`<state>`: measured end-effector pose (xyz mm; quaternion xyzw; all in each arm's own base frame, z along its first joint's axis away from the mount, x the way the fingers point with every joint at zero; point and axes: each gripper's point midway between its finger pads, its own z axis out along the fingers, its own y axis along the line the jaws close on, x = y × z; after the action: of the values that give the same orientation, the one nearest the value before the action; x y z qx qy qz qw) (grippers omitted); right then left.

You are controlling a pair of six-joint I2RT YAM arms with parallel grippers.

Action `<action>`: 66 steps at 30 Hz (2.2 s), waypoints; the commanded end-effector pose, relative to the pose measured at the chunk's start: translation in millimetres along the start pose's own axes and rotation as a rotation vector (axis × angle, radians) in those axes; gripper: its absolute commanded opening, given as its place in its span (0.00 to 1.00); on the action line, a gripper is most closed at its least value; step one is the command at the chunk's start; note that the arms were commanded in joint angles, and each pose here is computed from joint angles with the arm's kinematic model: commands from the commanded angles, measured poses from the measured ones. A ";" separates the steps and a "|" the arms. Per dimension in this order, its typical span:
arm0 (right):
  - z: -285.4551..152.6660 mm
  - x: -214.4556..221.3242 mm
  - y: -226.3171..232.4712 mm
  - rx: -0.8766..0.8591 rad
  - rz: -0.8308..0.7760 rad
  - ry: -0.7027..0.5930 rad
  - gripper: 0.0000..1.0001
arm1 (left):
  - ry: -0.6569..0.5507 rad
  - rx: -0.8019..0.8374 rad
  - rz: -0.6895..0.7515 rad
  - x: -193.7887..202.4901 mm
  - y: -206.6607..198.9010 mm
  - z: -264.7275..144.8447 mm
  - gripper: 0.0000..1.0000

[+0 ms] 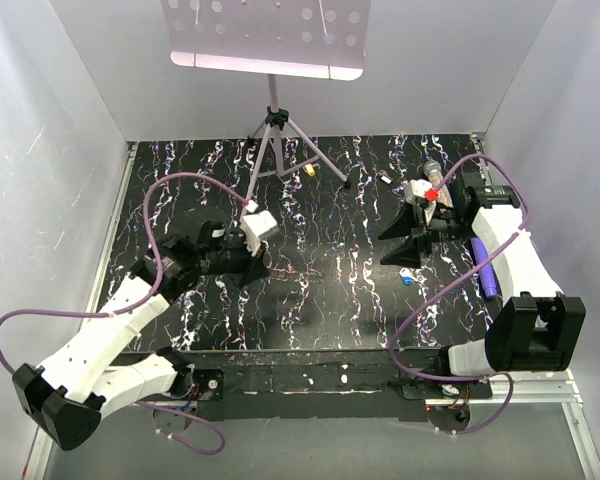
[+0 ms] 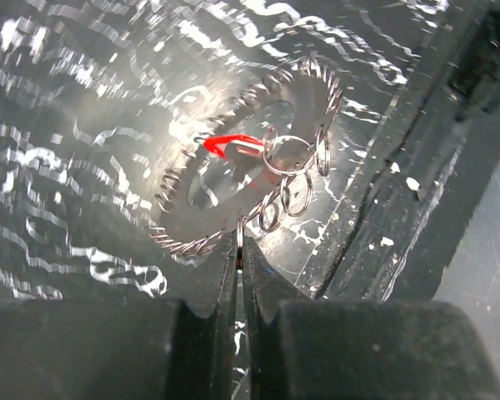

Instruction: Put the keys on the keyring

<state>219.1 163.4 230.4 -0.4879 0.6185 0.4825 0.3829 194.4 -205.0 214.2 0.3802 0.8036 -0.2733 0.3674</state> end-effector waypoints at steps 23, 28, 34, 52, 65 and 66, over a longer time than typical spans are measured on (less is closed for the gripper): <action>82.2 -65.7 118.4 -0.375 -0.205 0.122 0.53 | -0.325 0.282 0.465 -77.7 -101.7 29.9 0.00; 93.0 -35.3 132.9 -0.426 -0.161 0.205 0.46 | -0.375 0.259 0.399 -77.1 -99.6 28.8 0.00; 97.1 -21.1 139.8 -0.445 -0.126 0.255 0.46 | -0.412 0.269 0.357 -73.4 -102.4 21.9 0.00; 110.9 -68.5 102.2 -0.335 -0.214 0.258 0.42 | -0.412 0.349 0.390 -60.6 -115.1 12.6 0.00; 122.4 -57.0 103.8 -0.349 -0.195 0.277 0.34 | -0.443 0.321 0.337 -62.5 -111.9 9.9 0.00; 123.2 -56.3 104.3 -0.349 -0.200 0.279 0.34 | -0.443 0.319 0.334 -61.7 -111.3 10.4 0.00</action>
<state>136.8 298.8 275.4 -0.6627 0.5323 0.4669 0.2439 135.7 -299.4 253.9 0.5066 0.5983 -0.3963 0.4779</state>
